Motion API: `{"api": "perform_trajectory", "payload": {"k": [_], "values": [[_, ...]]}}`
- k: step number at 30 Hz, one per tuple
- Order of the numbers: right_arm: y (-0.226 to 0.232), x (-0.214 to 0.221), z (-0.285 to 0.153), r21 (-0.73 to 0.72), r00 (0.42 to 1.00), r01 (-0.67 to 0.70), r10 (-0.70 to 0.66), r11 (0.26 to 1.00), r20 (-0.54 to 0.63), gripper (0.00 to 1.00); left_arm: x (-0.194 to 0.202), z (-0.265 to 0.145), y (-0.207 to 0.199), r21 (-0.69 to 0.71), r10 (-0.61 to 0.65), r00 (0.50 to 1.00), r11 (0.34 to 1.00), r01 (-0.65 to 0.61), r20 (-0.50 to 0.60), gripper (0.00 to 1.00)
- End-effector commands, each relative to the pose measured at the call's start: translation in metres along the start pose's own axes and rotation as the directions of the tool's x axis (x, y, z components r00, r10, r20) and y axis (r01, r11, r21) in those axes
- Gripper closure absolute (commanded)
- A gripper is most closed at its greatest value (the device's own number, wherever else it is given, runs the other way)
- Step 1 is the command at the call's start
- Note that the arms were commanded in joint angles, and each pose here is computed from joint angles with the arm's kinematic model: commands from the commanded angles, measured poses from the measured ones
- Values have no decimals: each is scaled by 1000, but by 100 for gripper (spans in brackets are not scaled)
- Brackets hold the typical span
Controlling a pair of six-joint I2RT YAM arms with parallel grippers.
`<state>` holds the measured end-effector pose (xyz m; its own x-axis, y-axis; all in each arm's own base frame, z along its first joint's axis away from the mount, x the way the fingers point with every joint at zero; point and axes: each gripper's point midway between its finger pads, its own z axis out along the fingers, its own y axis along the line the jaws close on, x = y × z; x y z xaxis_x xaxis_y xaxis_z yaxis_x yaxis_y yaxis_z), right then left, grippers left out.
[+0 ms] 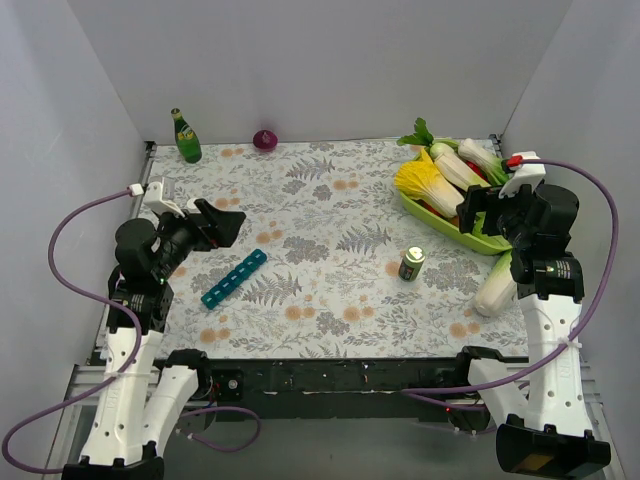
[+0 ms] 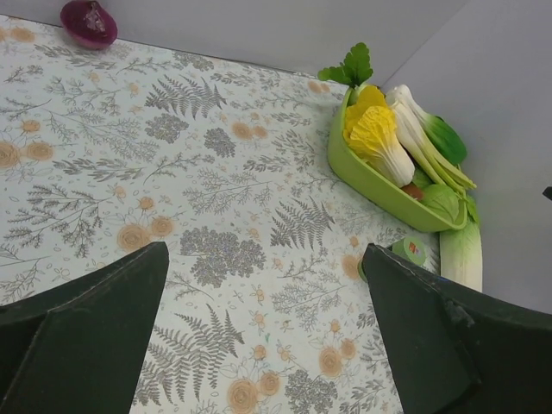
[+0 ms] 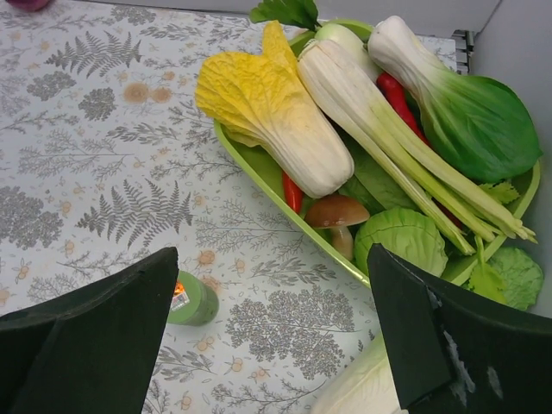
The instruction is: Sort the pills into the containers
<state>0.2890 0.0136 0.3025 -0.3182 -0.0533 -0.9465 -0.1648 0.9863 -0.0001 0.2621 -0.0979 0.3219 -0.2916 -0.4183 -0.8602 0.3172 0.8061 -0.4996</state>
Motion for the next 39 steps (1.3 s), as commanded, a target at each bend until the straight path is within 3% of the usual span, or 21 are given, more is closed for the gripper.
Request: {"api": "perform_trajectory", "payload": {"k": [1,5,8,9,12,17,24,27,32,39], "values": [[18,-25,-5,-104,996,41,-33,994,80,2,-10,-3,-9,30,76,997,997,-76,-2,2],[56,-22,-11,-329,972,217,-172,919,160,2,5,6,0,23,83,993,996,-81,-85,2],[95,-7,-28,-514,918,385,-261,766,300,2,18,11,10,-1,69,984,998,-70,-164,2],[110,-1,-38,-569,869,489,-311,661,385,2,22,11,11,-3,64,982,998,-66,-178,2],[122,10,-46,-605,857,508,-287,612,429,2,33,14,19,-30,40,976,998,-48,-215,2],[123,37,-31,-681,909,415,-252,603,330,2,53,35,50,-167,-40,939,986,-19,-342,2],[116,57,-6,-734,944,313,-278,602,175,2,104,61,100,-377,-37,818,899,-224,-573,2],[117,61,-4,-741,943,315,-281,594,176,2,127,63,104,-368,0,757,874,-317,-654,2],[119,68,-6,-735,942,324,-277,596,191,2,173,60,122,-296,66,611,831,-472,-789,5],[122,70,-8,-737,947,314,-249,598,201,2,188,55,141,-160,223,493,767,-621,-841,11]]}}
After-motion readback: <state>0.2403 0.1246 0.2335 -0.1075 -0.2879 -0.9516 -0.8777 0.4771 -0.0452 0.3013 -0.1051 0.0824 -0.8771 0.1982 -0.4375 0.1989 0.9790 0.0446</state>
